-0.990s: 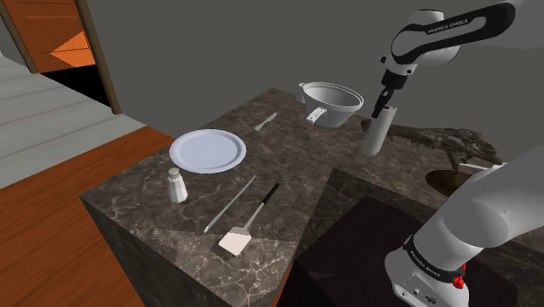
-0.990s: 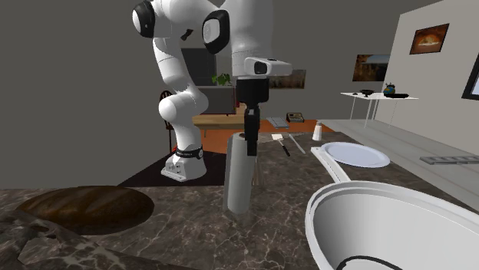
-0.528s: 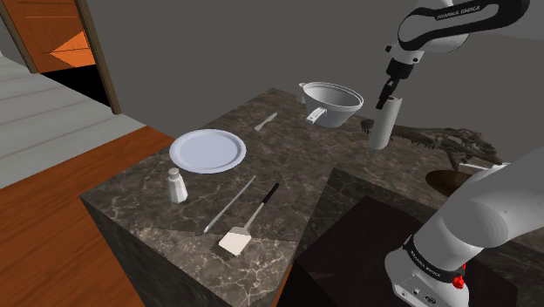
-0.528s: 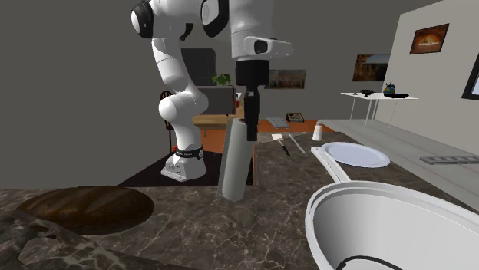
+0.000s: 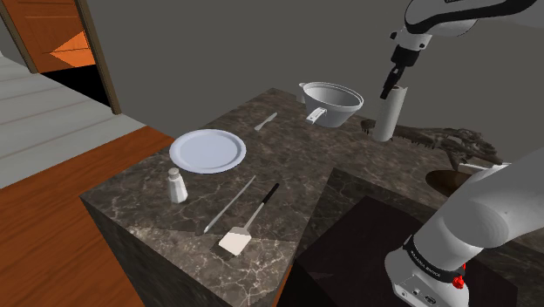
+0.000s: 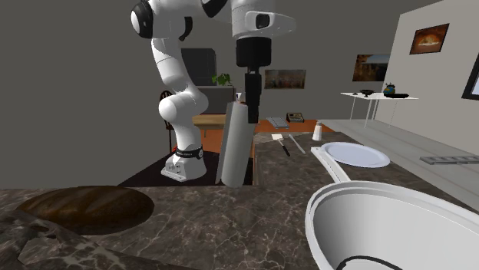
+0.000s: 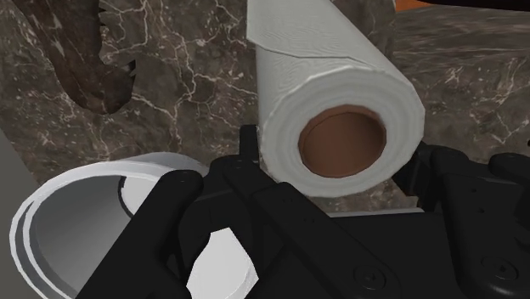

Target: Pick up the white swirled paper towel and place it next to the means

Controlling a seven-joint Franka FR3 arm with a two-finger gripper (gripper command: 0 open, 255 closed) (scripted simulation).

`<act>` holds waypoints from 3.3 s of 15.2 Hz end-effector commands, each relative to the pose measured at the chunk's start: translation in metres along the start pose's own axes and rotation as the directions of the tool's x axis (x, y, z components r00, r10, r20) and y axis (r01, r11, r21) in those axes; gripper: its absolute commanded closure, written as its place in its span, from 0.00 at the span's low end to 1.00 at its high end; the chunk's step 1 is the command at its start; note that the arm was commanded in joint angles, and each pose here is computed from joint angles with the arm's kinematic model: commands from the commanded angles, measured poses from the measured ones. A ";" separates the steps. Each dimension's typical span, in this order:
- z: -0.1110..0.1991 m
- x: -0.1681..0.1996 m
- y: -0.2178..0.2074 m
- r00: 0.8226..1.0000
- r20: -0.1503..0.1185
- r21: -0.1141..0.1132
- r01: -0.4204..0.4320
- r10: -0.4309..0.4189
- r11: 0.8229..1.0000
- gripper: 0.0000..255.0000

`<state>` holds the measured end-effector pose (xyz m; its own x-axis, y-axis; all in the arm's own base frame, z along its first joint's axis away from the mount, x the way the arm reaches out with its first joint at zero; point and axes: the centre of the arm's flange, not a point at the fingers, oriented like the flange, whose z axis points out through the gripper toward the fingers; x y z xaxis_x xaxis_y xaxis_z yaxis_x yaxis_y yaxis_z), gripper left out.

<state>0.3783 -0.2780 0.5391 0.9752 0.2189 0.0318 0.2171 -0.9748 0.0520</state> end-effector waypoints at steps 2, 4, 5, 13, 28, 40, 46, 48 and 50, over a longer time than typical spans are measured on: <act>-0.017 -0.001 0.001 1.000 0.000 0.000 0.000 0.000 1.000 1.00; -0.027 -0.001 0.002 1.000 0.000 0.000 0.000 0.000 1.000 1.00; -0.032 0.000 0.002 1.000 0.000 0.000 0.000 0.000 1.000 1.00; -0.075 0.001 0.004 1.000 0.000 0.000 0.000 0.000 1.000 1.00; -0.154 0.003 0.009 1.000 0.000 0.000 0.000 0.000 1.000 1.00; -0.179 0.016 -0.095 1.000 0.000 0.000 0.000 0.000 1.000 1.00; -0.183 0.025 -0.174 1.000 0.000 0.000 0.000 0.000 1.000 1.00; -0.184 0.028 -0.200 1.000 0.000 0.000 0.000 0.000 1.000 1.00; -0.186 0.031 -0.226 1.000 0.000 0.000 0.000 0.000 1.000 1.00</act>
<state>0.3519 -0.0580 0.7147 0.9748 0.2208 0.0316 0.2190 -0.9744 0.0518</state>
